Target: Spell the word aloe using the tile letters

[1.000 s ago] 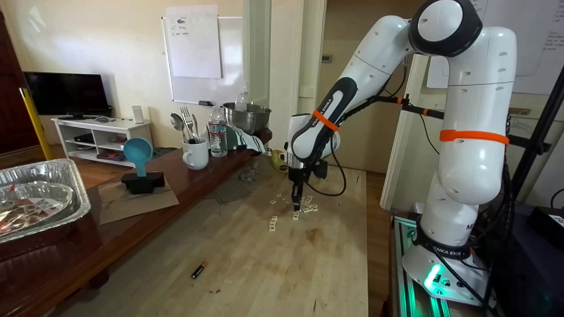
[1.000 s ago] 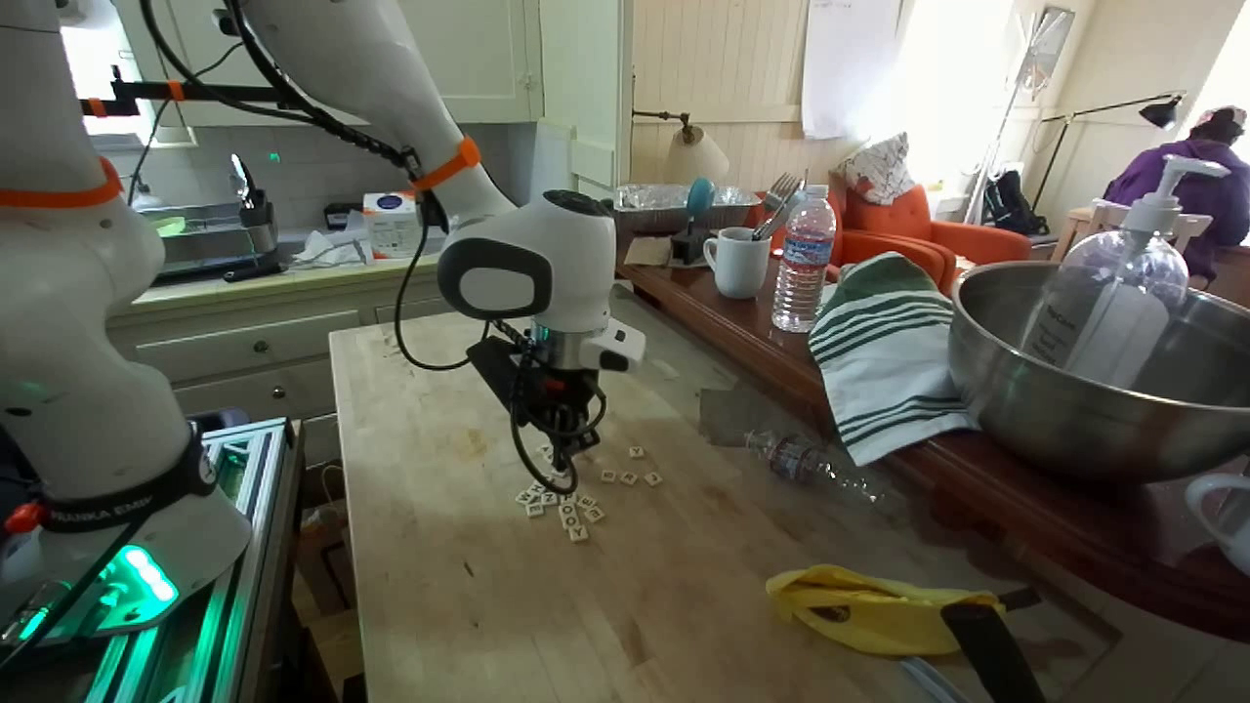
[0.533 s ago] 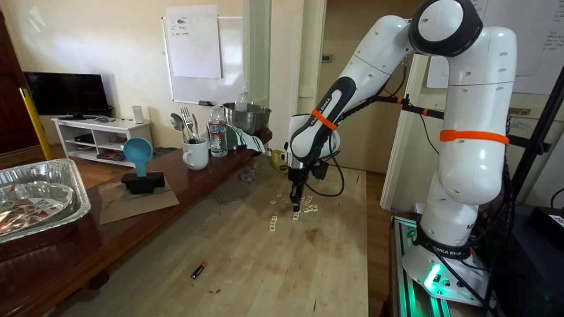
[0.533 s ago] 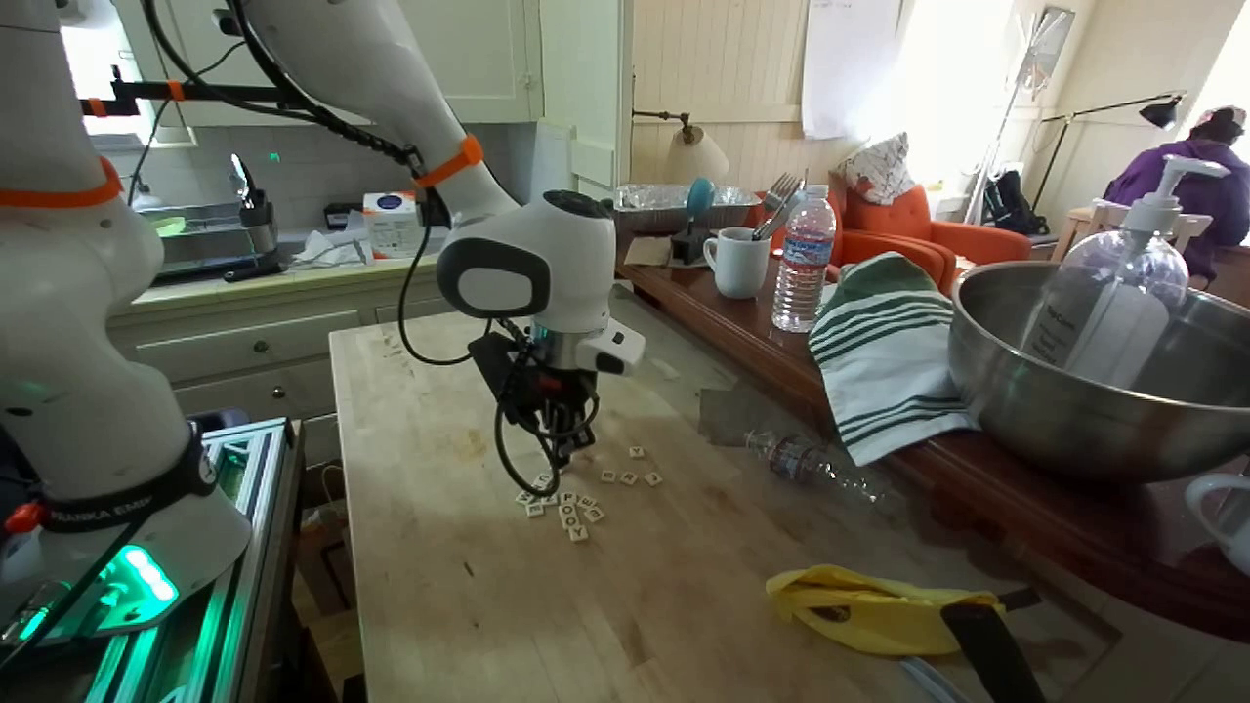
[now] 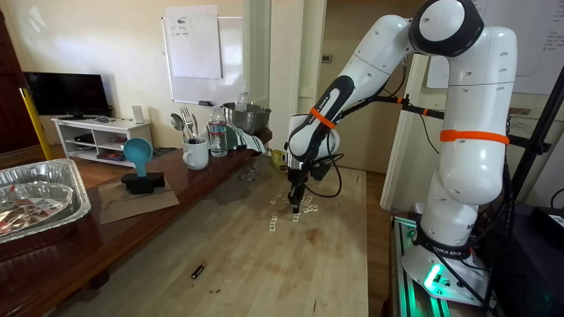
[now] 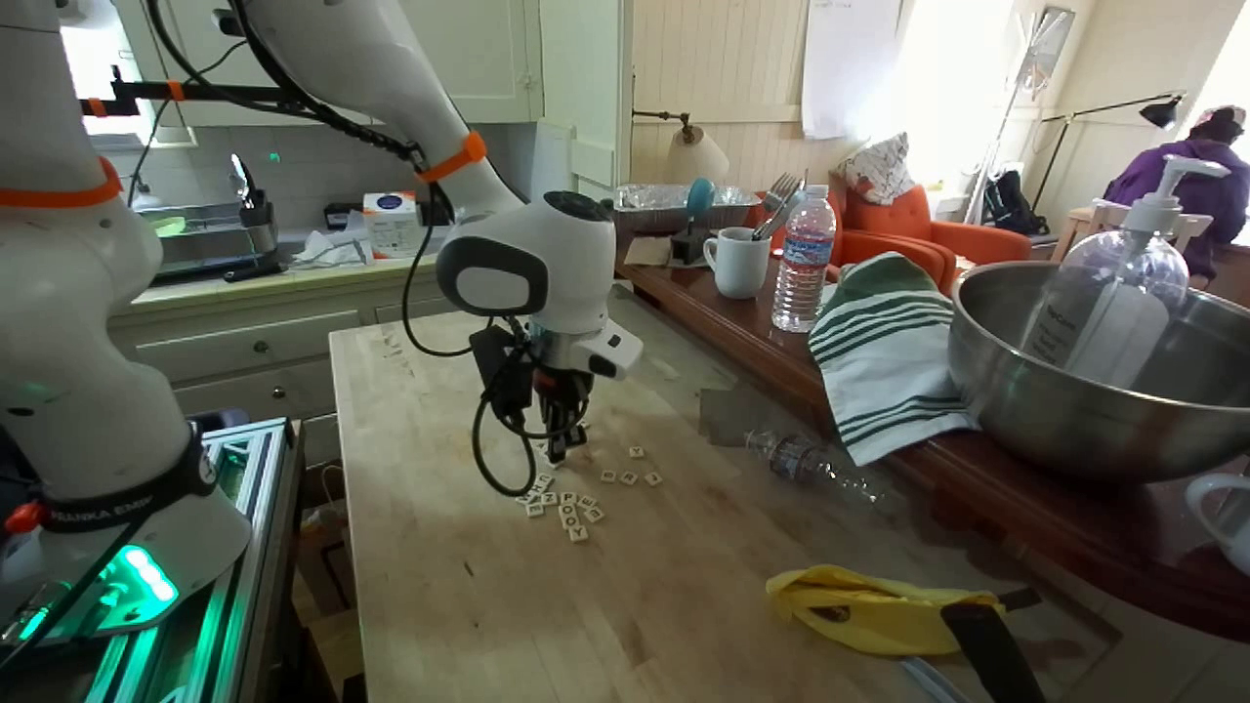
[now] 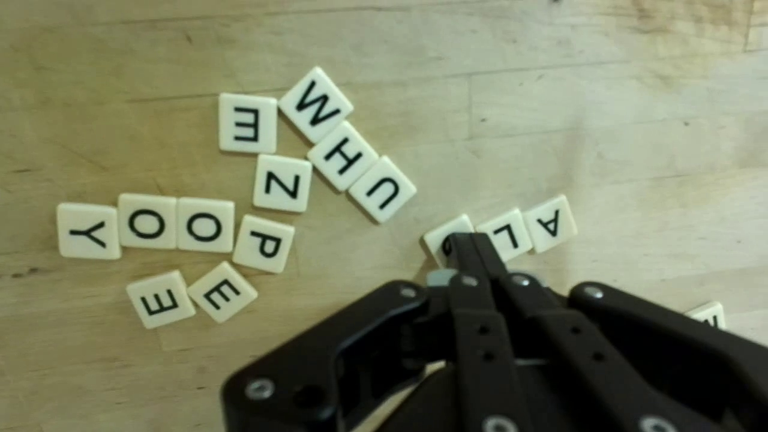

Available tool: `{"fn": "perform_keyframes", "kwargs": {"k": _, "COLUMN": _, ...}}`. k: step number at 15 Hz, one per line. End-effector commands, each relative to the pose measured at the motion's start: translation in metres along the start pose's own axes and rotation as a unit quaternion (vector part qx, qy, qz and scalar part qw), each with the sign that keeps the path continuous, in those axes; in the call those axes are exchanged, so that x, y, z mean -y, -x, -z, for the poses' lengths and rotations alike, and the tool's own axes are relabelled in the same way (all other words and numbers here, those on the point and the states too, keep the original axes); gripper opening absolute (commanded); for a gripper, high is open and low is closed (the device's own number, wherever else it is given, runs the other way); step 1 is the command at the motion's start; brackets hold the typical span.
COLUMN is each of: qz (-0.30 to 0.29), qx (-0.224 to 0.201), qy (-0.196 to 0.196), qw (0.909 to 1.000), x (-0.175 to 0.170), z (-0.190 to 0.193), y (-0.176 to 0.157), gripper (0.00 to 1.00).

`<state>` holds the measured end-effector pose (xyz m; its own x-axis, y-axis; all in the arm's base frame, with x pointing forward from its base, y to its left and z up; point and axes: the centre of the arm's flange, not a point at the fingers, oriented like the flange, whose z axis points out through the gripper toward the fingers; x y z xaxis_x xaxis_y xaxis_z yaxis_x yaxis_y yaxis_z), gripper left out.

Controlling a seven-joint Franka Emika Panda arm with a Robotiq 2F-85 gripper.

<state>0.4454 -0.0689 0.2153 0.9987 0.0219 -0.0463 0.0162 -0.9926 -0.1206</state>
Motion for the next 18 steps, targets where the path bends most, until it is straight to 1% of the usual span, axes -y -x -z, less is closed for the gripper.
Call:
{"fn": "perform_keyframes", "kwargs": {"k": 1, "qz": -0.031, "qx": 0.024, "qy": -0.02, "qw": 0.999, "x": 0.008, "z": -0.016, "y": 0.006, "gripper": 0.0}}
{"fn": "perform_keyframes", "kwargs": {"k": 6, "qz": -0.05, "qx": 0.012, "qy": -0.021, "qw": 0.9985, "x": 0.006, "z": -0.01, "y": 0.007, "gripper": 0.0}}
{"fn": "perform_keyframes", "kwargs": {"k": 15, "qz": -0.061, "qx": -0.004, "qy": -0.026, "qw": 0.9978, "x": 0.005, "z": 0.005, "y": 0.011, "gripper": 0.0}}
{"fn": "perform_keyframes", "kwargs": {"k": 18, "qz": -0.062, "qx": -0.017, "qy": -0.028, "qw": 0.9975, "x": 0.005, "z": 0.011, "y": 0.012, "gripper": 0.0}}
